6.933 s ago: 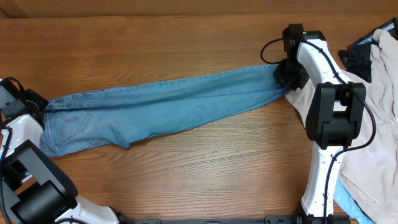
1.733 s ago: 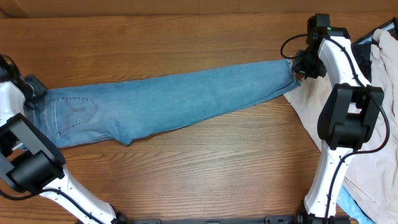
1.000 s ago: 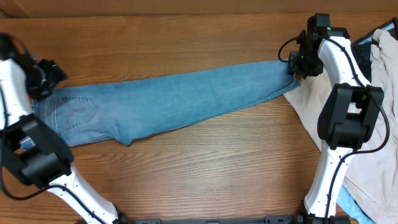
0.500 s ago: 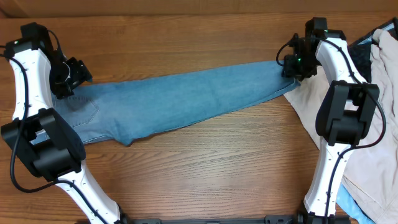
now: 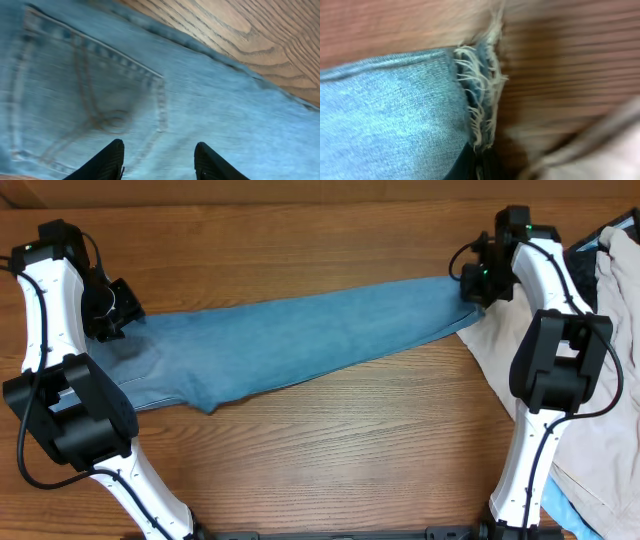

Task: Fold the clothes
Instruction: 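Carry the hems with the right gripper leftward over the jeans toward the waist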

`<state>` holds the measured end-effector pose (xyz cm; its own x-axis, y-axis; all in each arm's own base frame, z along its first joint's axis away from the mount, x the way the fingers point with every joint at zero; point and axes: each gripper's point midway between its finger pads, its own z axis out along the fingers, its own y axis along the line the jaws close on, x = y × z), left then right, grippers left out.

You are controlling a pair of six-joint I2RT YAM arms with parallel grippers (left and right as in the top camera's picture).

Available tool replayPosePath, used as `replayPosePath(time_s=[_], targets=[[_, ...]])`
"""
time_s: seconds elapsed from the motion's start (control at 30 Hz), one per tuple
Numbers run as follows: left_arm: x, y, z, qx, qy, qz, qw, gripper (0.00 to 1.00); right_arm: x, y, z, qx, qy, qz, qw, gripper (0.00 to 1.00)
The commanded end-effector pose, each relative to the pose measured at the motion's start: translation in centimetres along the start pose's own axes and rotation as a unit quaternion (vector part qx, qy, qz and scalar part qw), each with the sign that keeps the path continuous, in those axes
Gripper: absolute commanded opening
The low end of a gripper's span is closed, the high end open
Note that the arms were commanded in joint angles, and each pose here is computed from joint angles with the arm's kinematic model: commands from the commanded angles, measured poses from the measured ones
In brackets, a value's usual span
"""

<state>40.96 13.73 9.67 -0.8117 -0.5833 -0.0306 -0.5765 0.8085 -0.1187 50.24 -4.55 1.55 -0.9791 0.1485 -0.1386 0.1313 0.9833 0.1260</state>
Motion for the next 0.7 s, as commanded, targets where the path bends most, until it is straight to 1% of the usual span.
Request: replayPosePath(time_s=[0.0, 0.07, 0.13, 0.17, 0.3, 0.37, 0.5, 0.67], targets=[[-0.4, -0.3, -0.3, -0.003, -0.008, 0.005, 1.0, 0.5, -3.2, -5.6, -7.7, 0.062, -0.089, 0.069, 0.992, 0.04], [-0.5, -0.3, -0.3, -0.003, -0.009, 0.005, 1.0, 0.51, -3.2, -6.7, -9.4, 0.078, -0.099, 0.077, 0.989, 0.04], [-0.7, -0.3, -0.3, -0.003, -0.014, 0.005, 1.0, 0.52, -3.0, -6.8, -10.7, 0.08, -0.105, 0.08, 0.988, 0.04], [-0.8, -0.3, -0.3, -0.003, -0.015, 0.005, 1.0, 0.54, -2.9, -6.6, -11.1, 0.076, -0.106, 0.079, 0.988, 0.04], [-0.8, -0.3, -0.3, -0.002, -0.016, 0.006, 1.0, 0.59, -2.7, -2.3, -12.4, 0.042, -0.11, 0.046, 0.992, 0.04], [-0.7, -0.3, -0.3, -0.003, -0.015, 0.008, 1.0, 0.61, -2.3, 0.8, -12.7, 0.034, -0.107, 0.018, 0.993, 0.04], [-0.7, -0.3, -0.3, -0.004, -0.014, 0.015, 1.0, 0.61, -0.7, 8.7, -12.3, 0.012, -0.092, -0.038, 0.995, 0.04], [-0.7, -0.3, -0.3, -0.003, -0.015, 0.015, 1.0, 0.61, 2.5, 20.4, -11.5, -0.044, -0.082, -0.108, 0.99, 0.04]])
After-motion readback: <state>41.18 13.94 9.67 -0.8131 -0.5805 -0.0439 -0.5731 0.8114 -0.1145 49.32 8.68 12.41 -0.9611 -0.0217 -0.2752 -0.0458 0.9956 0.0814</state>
